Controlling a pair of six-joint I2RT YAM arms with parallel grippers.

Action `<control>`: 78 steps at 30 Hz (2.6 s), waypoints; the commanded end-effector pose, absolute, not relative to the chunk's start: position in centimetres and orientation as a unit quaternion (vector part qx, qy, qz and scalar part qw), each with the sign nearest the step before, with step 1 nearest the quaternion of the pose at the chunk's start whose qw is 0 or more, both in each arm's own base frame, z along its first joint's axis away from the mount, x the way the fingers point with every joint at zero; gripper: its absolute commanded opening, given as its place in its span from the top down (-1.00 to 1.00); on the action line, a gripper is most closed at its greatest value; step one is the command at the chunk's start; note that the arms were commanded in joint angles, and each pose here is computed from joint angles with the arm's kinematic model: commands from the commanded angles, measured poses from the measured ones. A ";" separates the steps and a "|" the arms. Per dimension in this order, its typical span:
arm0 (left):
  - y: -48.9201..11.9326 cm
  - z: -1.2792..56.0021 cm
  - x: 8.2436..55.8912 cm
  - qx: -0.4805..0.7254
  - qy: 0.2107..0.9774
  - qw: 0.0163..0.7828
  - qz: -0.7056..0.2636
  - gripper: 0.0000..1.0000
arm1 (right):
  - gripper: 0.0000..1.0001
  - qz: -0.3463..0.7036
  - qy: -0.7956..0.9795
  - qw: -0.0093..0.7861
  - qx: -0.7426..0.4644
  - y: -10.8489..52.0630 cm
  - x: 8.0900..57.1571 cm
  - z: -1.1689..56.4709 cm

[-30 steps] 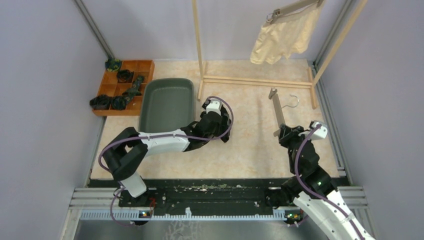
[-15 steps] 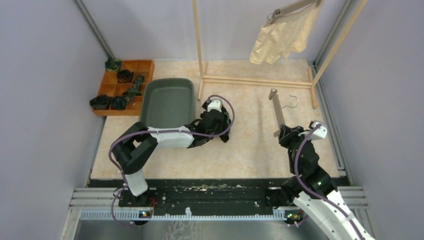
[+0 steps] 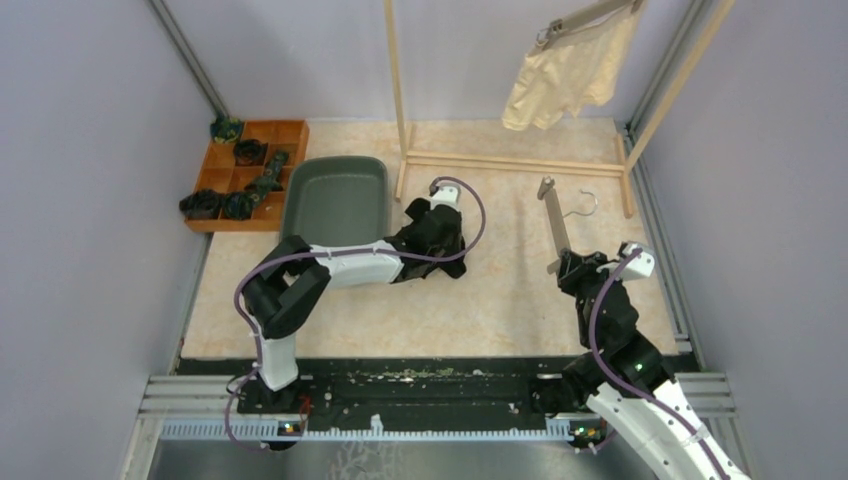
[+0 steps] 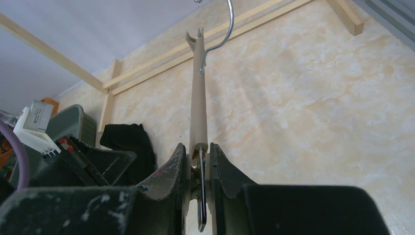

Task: Clip the underwear to the hanger
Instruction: Flatten out the underwear at the center of the board.

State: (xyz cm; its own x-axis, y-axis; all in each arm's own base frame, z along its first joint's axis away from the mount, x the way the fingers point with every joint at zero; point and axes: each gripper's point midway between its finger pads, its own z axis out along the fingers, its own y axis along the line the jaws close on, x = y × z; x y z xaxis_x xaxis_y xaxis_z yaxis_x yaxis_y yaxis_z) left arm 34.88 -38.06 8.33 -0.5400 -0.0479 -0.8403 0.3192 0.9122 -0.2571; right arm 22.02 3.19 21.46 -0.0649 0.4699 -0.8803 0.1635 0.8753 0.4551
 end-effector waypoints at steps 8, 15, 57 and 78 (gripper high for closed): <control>-40.6 8.4 36.2 0.218 0.829 0.513 0.042 1.00 | 1.00 0.139 0.695 0.668 0.229 3.2 22.1 23.6; -42.9 6.7 35.7 0.283 0.804 0.511 0.113 1.00 | 1.00 0.135 0.695 0.668 0.231 3.0 22.0 23.7; -36.5 12.5 31.6 0.150 0.799 0.510 -0.280 -0.61 | 1.00 0.120 0.694 0.670 0.235 2.2 21.6 23.9; -37.7 7.2 34.7 0.175 0.811 0.491 -0.265 -0.59 | 1.00 0.116 0.696 0.669 0.234 2.3 21.8 23.6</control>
